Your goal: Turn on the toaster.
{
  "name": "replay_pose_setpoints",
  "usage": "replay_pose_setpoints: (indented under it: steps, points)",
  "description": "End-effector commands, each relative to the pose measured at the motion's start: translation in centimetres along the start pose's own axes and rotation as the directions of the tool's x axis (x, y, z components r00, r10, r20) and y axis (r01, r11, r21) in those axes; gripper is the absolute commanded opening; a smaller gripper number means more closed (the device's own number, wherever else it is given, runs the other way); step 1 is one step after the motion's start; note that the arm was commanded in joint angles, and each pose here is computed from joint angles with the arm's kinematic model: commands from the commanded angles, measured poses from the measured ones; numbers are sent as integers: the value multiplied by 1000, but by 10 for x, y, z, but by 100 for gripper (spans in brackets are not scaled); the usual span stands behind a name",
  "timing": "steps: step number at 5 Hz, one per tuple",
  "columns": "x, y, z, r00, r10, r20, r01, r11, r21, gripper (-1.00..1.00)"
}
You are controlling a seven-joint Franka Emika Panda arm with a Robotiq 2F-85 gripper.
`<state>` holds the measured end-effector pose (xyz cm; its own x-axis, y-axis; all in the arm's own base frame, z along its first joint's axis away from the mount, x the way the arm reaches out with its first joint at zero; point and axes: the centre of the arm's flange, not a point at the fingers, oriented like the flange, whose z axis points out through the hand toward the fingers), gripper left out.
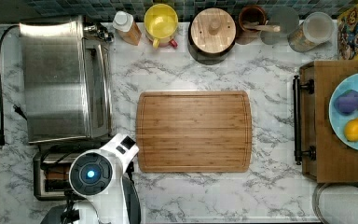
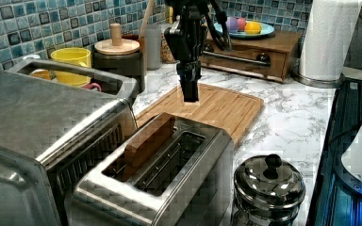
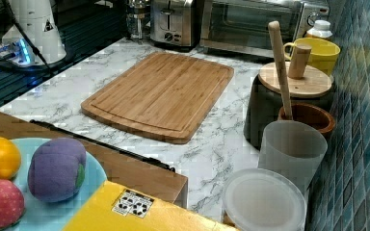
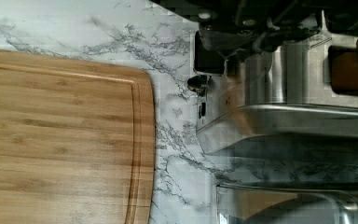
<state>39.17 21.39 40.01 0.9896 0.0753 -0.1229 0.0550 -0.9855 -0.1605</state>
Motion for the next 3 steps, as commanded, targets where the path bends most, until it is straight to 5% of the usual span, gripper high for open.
replay_pose_setpoints:
  steps: [1,2,3]
  points:
    - [-13,-2,37,997,-44,64,45,999,-11,-100]
    - [-10,-6,38,993,-65,94,62,998,32,-100]
    - [-12,-9,48,993,-66,100,66,998,5,-100]
